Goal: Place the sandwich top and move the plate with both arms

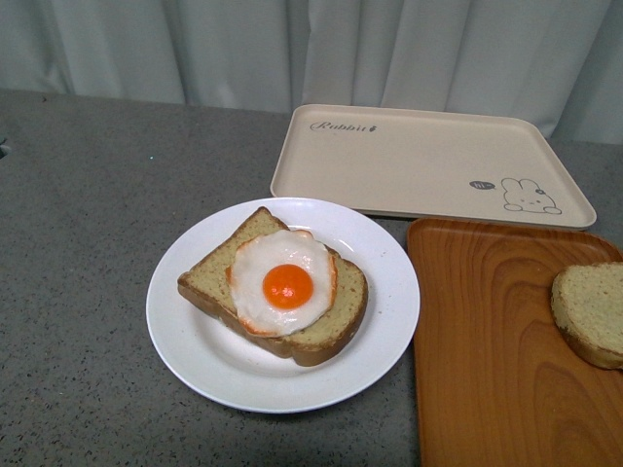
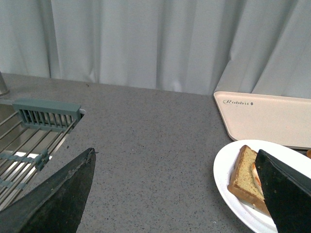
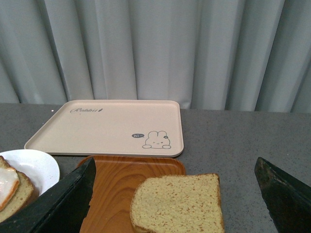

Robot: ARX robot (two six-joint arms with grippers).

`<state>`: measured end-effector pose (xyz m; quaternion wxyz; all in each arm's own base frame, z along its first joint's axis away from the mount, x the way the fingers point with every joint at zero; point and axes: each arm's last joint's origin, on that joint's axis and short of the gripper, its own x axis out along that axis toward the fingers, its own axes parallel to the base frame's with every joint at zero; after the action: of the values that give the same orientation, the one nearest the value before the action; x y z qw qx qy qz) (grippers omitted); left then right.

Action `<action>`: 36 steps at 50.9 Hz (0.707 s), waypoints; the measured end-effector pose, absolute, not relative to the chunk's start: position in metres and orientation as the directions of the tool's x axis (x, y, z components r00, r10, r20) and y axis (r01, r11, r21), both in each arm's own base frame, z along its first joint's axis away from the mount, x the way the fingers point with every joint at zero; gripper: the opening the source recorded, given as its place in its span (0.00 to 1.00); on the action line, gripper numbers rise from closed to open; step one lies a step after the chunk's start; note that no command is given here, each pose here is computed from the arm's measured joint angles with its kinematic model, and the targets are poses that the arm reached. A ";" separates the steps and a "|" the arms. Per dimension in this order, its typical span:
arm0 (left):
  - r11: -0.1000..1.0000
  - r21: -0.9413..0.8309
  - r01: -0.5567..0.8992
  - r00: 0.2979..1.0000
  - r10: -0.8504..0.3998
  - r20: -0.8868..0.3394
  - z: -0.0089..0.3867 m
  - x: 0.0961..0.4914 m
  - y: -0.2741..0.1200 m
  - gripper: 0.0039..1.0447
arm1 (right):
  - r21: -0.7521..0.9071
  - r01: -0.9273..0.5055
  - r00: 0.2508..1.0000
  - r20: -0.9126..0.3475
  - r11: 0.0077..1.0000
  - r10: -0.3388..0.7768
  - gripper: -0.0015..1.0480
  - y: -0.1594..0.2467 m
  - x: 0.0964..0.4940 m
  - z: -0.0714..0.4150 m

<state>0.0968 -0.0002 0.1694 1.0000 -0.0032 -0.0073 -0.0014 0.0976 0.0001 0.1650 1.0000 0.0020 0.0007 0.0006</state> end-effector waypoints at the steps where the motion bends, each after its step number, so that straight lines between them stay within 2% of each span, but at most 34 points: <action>1: 1.000 -0.007 0.003 1.000 -0.003 0.015 0.169 0.097 0.000 0.94 | 0.004 -0.001 1.000 -0.001 1.000 0.001 0.91 0.000 0.098 0.165; 25: 1.000 -0.006 0.003 1.000 -0.003 0.015 0.169 0.097 0.000 0.94 | 0.004 -0.001 1.000 -0.001 1.000 0.001 0.91 0.000 0.098 0.165; 29: 1.000 -0.006 0.003 1.000 -0.003 0.015 0.169 0.097 0.000 0.94 | -0.004 0.051 0.998 -0.034 0.999 -0.051 0.91 -0.001 0.098 0.164; 36: 1.000 -0.007 0.003 1.000 -0.003 0.015 0.169 0.097 0.000 0.94 | 0.081 0.043 0.998 -0.058 0.996 -0.038 0.91 -0.006 0.102 0.169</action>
<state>0.0968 -0.0002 0.1694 1.0000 -0.0033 -0.0073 -0.0014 0.1017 -0.0062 0.1690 0.9986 0.0410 0.0281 -0.0204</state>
